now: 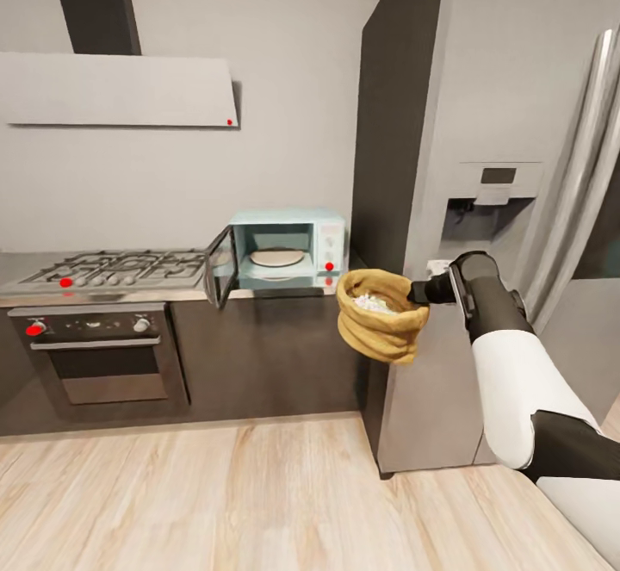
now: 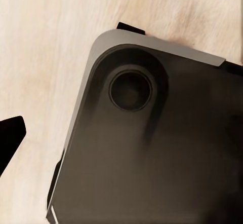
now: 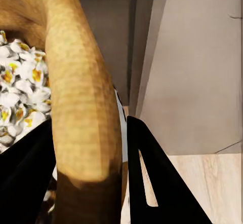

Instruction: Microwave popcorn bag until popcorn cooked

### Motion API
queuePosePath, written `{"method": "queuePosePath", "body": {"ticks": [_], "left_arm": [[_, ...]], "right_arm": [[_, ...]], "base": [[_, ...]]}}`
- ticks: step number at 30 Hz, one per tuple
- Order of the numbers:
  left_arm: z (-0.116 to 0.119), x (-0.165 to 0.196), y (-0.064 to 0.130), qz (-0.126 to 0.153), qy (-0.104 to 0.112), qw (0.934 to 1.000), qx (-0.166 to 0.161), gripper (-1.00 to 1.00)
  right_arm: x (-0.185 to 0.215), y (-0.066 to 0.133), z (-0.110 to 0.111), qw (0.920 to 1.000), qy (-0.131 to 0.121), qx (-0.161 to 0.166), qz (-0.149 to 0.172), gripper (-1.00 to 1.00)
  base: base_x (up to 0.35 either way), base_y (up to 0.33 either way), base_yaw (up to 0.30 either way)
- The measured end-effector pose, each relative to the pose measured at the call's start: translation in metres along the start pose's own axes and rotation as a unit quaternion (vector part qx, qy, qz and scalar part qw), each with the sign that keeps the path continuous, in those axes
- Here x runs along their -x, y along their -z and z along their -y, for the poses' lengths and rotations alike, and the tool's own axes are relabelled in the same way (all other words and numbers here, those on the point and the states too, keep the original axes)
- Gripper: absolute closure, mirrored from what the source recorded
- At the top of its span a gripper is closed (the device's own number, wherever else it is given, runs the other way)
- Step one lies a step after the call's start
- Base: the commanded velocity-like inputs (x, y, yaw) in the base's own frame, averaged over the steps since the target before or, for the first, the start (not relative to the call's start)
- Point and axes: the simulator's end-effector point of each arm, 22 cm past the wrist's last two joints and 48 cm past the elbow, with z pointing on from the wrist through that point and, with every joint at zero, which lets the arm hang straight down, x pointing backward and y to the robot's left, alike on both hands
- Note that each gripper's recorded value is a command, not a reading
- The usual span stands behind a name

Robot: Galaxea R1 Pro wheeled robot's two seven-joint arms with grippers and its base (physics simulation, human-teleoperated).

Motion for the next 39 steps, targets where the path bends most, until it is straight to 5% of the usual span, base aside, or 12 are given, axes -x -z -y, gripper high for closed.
{"method": "queuePosePath", "body": {"ticks": [4,14,23,39], "left_arm": [[0.000,0.000,0.000,0.001,-0.001,1.0000,0.000,-1.00],[0.000,0.001,0.000,0.002,0.000,1.0000,0.000,-1.00],[0.000,0.002,0.000,0.003,0.001,1.0000,0.000,-1.00],[-0.002,0.003,0.000,0.002,-0.001,1.0000,-0.002,-1.00]], "right_arm": [[0.002,0.000,-0.005,1.0000,0.001,0.003,0.003,1.00],[0.000,-0.006,-0.071,0.9989,0.021,0.041,-0.003,1.00],[0.000,-0.006,-0.072,0.9990,0.022,0.040,-0.004,1.00],[-0.006,-0.011,-0.067,0.9994,0.022,0.024,-0.014,1.00]], "base": [[0.017,-0.008,0.034],[0.001,0.000,0.245],[0.000,0.000,0.245],[0.137,0.022,0.009]]}}
